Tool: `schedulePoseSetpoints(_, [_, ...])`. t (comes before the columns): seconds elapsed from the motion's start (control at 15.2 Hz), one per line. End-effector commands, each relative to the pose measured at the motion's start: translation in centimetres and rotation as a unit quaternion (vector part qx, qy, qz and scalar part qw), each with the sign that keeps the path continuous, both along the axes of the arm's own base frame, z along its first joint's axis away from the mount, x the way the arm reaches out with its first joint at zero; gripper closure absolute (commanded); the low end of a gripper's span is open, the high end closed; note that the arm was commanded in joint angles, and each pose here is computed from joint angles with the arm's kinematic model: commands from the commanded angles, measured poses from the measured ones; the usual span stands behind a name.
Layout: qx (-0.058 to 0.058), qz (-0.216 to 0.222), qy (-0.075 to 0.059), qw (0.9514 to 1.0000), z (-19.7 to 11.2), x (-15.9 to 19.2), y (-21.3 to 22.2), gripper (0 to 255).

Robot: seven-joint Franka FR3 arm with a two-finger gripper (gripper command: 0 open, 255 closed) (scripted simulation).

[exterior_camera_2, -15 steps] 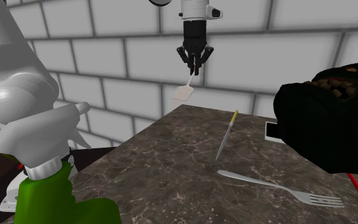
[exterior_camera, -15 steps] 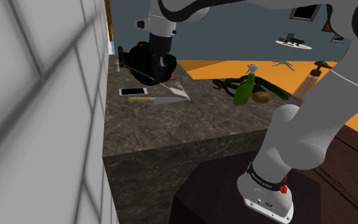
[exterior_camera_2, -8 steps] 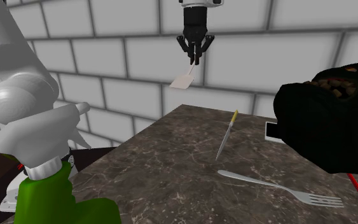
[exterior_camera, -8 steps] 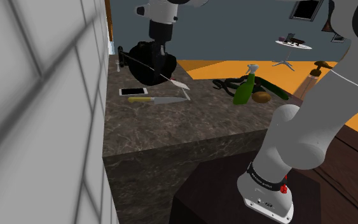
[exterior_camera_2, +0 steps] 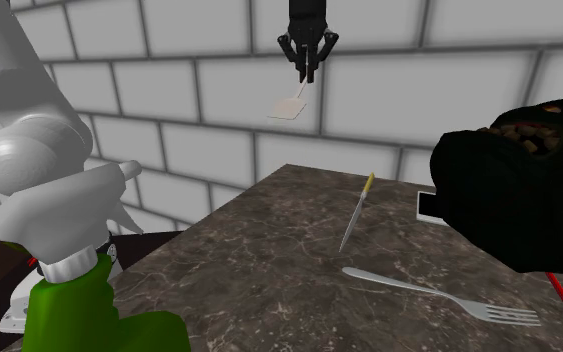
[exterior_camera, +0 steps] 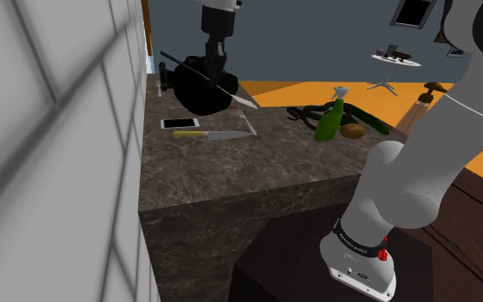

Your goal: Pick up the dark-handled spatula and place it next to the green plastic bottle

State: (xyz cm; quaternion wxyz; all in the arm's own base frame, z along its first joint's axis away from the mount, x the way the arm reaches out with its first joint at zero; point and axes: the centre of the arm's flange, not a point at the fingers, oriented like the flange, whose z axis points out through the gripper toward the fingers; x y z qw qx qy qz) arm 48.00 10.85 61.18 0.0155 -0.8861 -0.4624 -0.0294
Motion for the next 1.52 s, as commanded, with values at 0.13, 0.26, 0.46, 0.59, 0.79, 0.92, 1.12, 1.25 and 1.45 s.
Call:
schedulePoseSetpoints(0.13, [0.000, 0.000, 0.000, 1.0000, 2.2, 0.0, 0.0, 255])
schedulePoseSetpoints(0.26, [0.000, 0.000, 0.000, 1.0000, 3.3, 0.0, 0.0, 255])
schedulePoseSetpoints(0.46, [0.000, 0.000, 0.000, 1.0000, 4.3, -0.1, -1.3, 255])
schedulePoseSetpoints(0.59, [0.000, 0.000, 0.000, 1.0000, 4.3, -0.3, -3.9, 255])
schedulePoseSetpoints(0.79, [0.000, 0.000, 0.000, 1.0000, 4.3, -0.5, -7.9, 255])
schedulePoseSetpoints(0.92, [0.000, 0.000, 0.000, 1.0000, 4.3, -0.7, -10.5, 255])
schedulePoseSetpoints(1.12, [0.000, 0.000, 0.000, 1.0000, 4.3, -1.0, -14.4, 255])
schedulePoseSetpoints(1.25, [0.000, 0.000, 0.000, 1.0000, 4.3, -1.2, -17.1, 255])
schedulePoseSetpoints(1.45, [0.000, 0.000, 0.000, 1.0000, 4.3, -1.4, -21.0, 255])
